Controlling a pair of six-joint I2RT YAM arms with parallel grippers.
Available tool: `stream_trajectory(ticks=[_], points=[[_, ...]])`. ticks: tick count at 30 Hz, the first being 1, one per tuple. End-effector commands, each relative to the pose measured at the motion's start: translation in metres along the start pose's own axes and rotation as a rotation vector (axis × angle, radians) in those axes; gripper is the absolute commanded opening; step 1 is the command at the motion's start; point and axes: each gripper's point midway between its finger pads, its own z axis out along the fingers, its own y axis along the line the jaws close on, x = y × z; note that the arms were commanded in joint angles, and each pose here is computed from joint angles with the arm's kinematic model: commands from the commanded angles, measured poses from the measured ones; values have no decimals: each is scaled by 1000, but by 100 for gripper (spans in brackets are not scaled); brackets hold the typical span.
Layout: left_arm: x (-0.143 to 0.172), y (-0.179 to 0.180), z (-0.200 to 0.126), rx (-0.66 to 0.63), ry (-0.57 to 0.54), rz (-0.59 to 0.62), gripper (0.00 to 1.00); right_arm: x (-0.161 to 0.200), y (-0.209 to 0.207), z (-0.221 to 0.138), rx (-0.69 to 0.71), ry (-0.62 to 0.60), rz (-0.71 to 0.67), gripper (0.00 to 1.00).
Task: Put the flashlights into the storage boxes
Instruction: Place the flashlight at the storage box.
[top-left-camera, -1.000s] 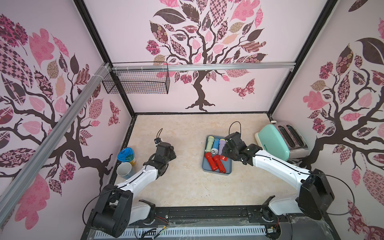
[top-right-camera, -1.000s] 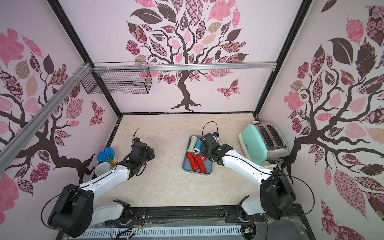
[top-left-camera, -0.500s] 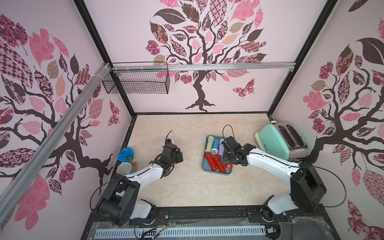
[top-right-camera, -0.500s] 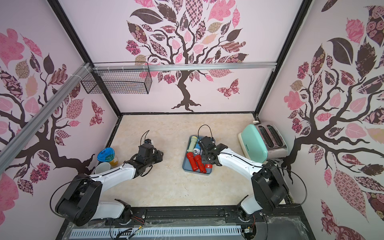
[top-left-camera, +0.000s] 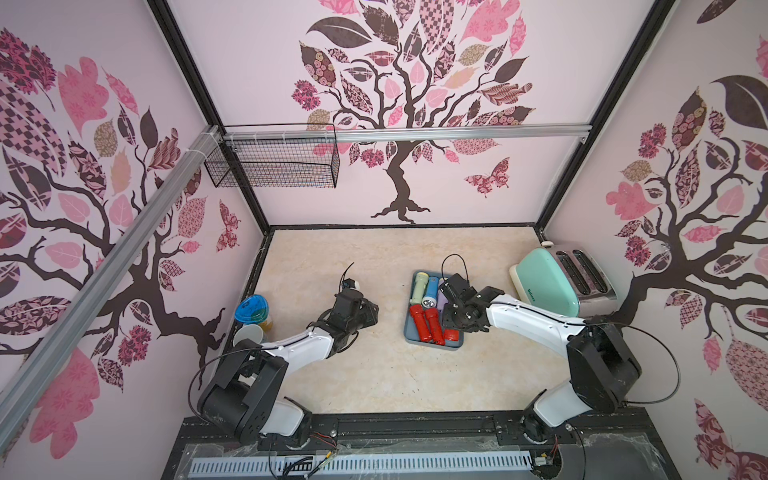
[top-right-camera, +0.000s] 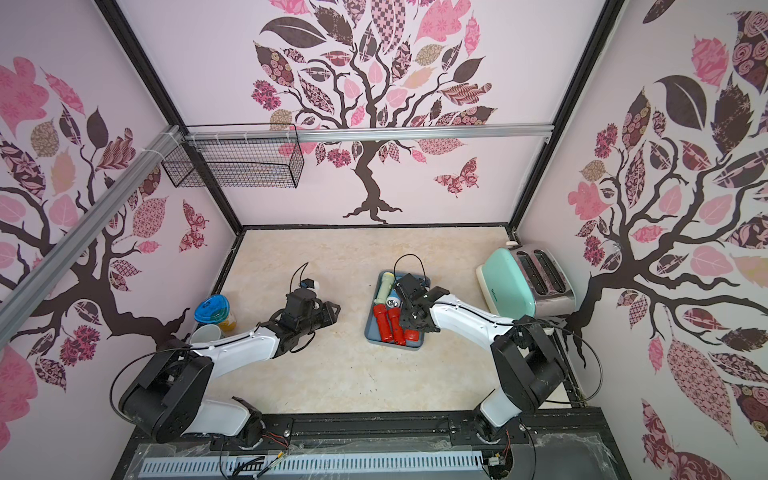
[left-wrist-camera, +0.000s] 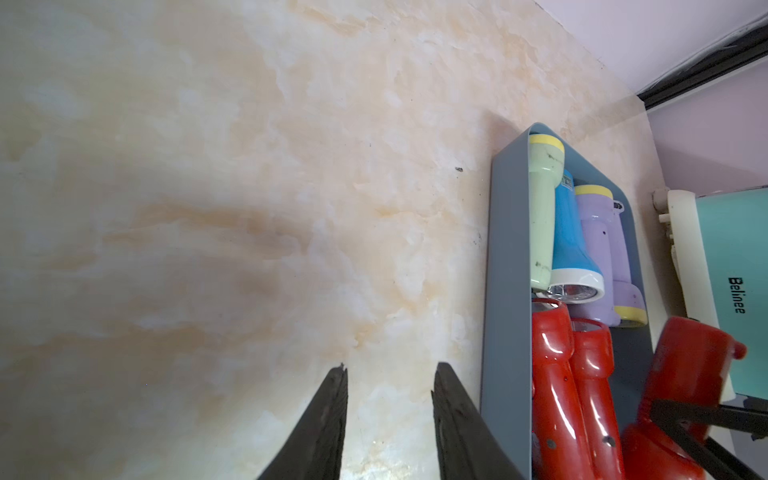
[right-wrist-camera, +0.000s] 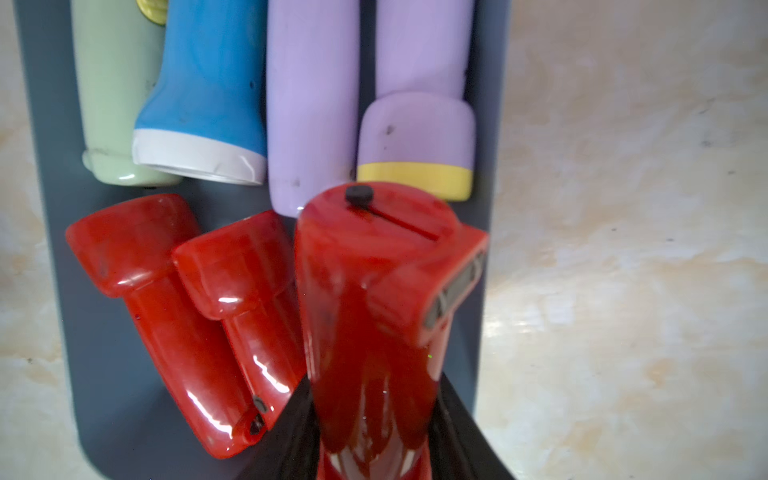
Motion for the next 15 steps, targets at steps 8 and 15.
stream_trajectory(ticks=[8, 15], points=[[16, -43, 6, 69, 15, 95, 37, 4, 2, 4, -1, 32, 74, 44], [8, -40, 1, 13, 12, 183, 38, 4, 1, 1, -3, 26, 78, 59]])
